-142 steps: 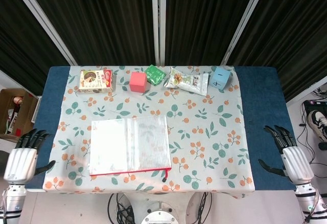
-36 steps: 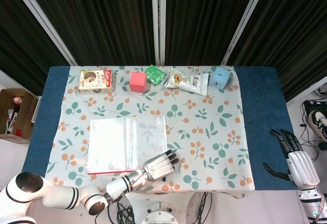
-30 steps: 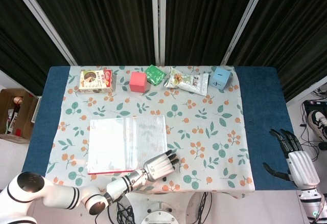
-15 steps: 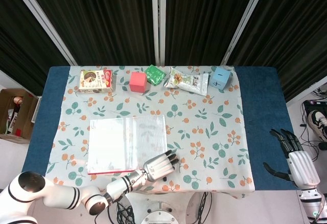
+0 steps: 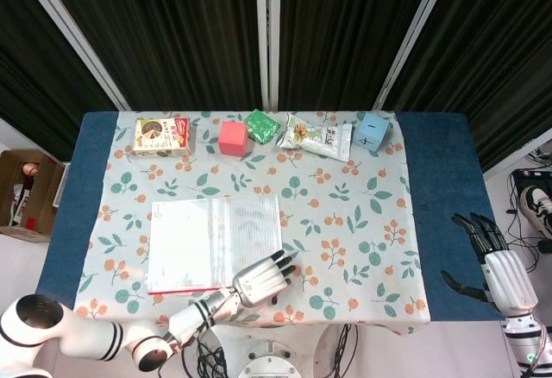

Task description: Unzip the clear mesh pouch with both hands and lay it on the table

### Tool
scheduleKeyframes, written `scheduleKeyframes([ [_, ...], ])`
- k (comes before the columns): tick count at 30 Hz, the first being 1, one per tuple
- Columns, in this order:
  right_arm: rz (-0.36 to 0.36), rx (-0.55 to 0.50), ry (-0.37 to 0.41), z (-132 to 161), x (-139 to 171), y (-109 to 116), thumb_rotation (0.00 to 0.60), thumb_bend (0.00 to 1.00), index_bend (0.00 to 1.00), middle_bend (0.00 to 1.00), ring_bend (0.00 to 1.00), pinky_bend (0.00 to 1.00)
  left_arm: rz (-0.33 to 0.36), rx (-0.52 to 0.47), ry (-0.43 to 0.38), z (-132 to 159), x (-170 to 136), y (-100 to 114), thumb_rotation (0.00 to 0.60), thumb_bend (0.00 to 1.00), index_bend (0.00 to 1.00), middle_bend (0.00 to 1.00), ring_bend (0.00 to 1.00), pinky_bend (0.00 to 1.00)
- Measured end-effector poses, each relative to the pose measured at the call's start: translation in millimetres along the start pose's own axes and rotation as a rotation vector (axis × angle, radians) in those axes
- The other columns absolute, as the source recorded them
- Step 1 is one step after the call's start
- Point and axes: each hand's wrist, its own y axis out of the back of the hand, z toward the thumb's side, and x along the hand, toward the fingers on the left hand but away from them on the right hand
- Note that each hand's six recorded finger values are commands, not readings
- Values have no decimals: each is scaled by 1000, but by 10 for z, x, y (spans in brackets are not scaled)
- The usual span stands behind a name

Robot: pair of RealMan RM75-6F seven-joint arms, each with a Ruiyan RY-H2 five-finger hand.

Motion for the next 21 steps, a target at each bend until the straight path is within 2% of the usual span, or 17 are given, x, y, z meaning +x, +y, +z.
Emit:
scheduleKeyframes([
  [5, 13, 7, 31, 69, -80, 2, 600, 143, 0, 145, 0, 6, 70, -51, 64, -107, -126, 105, 600, 451, 617, 278, 192, 210],
  [11, 66, 20, 118, 305, -279, -19, 600, 143, 26, 145, 0, 6, 169, -119, 175, -259, -372, 191, 600, 438, 614, 396, 317, 231],
  [14, 106, 22, 175, 479, -419, -56, 600, 143, 64, 154, 0, 10, 209, -141, 218, -281, -493, 213, 600, 433, 614, 451, 376, 307],
  [18, 169, 29, 267, 782, -649, -124, 600, 143, 98, 166, 0, 11, 249, -144, 253, -265, -594, 264, 600, 429, 623, 512, 451, 484],
  [21, 214, 53, 329, 1017, -806, -189, 600, 143, 111, 167, 0, 11, 265, -136, 270, -251, -636, 306, 600, 428, 629, 533, 486, 555],
])
